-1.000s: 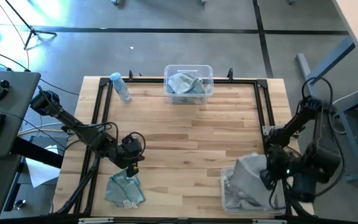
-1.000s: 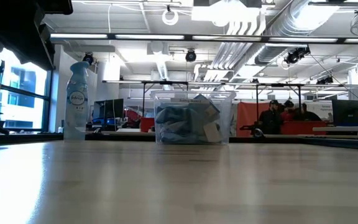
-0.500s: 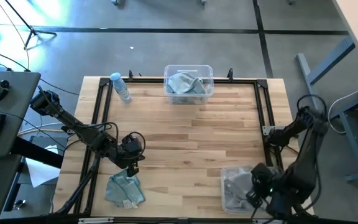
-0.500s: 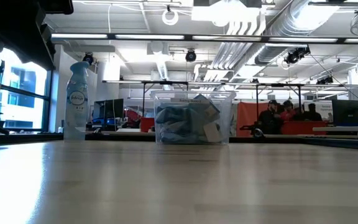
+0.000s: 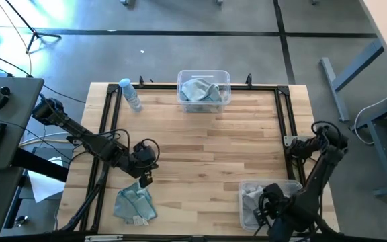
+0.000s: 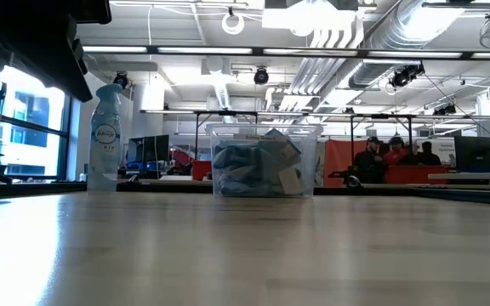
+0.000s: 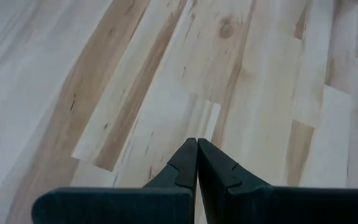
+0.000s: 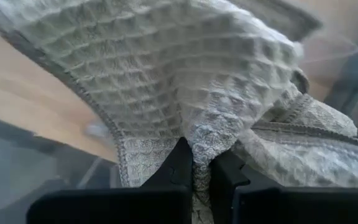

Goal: Sort microfiber towel by color & place in baskets
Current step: Put the gray towel into the bottom transparent bin

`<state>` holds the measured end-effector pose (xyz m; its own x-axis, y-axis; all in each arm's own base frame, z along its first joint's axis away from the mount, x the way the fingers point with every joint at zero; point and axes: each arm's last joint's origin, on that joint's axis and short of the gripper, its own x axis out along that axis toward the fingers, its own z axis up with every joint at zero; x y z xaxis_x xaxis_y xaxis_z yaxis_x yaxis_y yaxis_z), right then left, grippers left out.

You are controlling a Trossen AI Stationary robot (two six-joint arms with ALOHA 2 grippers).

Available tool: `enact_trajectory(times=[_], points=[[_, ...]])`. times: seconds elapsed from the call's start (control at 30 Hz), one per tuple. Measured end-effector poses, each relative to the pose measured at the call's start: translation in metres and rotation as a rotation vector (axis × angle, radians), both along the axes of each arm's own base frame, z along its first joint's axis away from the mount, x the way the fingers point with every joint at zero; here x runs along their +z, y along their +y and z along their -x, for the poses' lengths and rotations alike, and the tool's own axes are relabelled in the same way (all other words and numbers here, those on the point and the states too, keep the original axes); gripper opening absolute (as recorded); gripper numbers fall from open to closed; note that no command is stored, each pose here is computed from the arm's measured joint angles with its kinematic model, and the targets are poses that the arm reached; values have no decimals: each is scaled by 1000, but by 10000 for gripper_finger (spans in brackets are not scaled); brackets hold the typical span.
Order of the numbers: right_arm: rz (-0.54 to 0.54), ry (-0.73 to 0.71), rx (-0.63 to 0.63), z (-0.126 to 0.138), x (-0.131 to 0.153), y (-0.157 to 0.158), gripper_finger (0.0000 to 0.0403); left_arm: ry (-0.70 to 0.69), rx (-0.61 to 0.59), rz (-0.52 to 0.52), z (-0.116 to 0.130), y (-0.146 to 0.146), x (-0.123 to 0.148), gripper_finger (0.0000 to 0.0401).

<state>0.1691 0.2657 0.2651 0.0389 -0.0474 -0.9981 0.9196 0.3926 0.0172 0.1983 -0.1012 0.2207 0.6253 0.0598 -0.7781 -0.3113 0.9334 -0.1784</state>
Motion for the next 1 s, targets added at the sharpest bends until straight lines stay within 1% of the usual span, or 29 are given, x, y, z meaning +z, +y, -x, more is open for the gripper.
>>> enact_trajectory(times=[0.17,0.33,0.47,0.63,0.77,0.87,1.0], points=[[-2,-4,-37,2,-27,1,4,9,-4,15,-1,1,0,0],[-70,-48,-49,-2,-57,1,5,13,-7,22,-1,1,0,0],[-106,-79,-55,-1,-75,-1,13,12,-6,23,-1,1,0,0],[-87,-69,-55,2,-86,-6,15,12,-6,24,-1,1,0,0],[-80,-54,-65,1,-89,-9,21,11,0,30,-1,1,0,0],[-84,-46,-72,0,-89,-10,41,10,5,34,-1,1,0,0],[-75,-72,-69,-2,-82,-6,83,11,1,31,-1,1,0,0]])
